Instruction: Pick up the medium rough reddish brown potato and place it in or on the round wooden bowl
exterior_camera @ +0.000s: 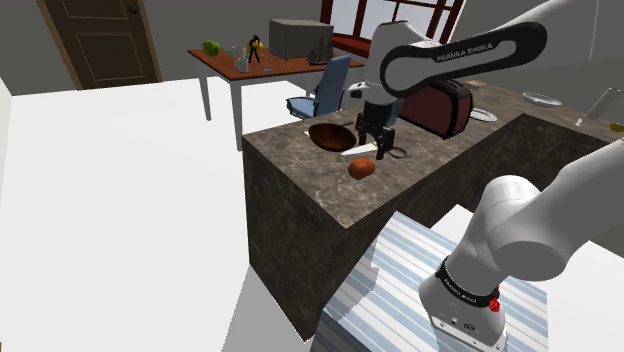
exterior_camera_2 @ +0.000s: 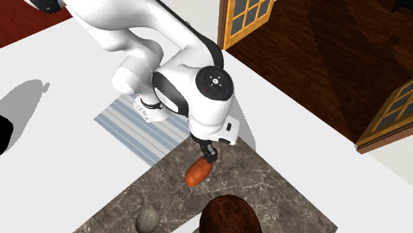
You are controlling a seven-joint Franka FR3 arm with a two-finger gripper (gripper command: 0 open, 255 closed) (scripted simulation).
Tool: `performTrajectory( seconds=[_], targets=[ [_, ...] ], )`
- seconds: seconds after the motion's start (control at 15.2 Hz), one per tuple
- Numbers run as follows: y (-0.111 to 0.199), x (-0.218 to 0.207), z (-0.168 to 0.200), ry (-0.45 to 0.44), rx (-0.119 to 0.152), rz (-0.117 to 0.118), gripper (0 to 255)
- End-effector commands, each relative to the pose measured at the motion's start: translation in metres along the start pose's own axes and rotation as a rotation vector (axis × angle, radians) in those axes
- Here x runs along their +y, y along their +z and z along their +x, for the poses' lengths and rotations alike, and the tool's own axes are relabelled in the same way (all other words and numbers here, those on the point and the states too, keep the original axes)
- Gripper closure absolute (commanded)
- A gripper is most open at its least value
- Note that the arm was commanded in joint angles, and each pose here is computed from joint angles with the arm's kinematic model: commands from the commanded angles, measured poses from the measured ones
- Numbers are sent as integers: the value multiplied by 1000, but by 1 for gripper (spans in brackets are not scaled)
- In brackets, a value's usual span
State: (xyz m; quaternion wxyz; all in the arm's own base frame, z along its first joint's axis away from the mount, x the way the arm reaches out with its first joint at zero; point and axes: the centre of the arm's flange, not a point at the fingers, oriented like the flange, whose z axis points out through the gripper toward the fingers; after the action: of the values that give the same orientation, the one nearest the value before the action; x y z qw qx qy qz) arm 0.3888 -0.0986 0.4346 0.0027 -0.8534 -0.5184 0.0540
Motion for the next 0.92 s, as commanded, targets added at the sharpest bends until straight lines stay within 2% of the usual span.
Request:
performTrajectory(
  seconds=[0.0,0.2,0.73,0.86],
  targets=[
    [20,17,4,-118,-20,-12,0],
    [48,42,13,-280,-48,-26,0],
    [90,45,12,-291,-50,-27,0],
    [90,45,12,-291,-50,-27,0]
  ],
)
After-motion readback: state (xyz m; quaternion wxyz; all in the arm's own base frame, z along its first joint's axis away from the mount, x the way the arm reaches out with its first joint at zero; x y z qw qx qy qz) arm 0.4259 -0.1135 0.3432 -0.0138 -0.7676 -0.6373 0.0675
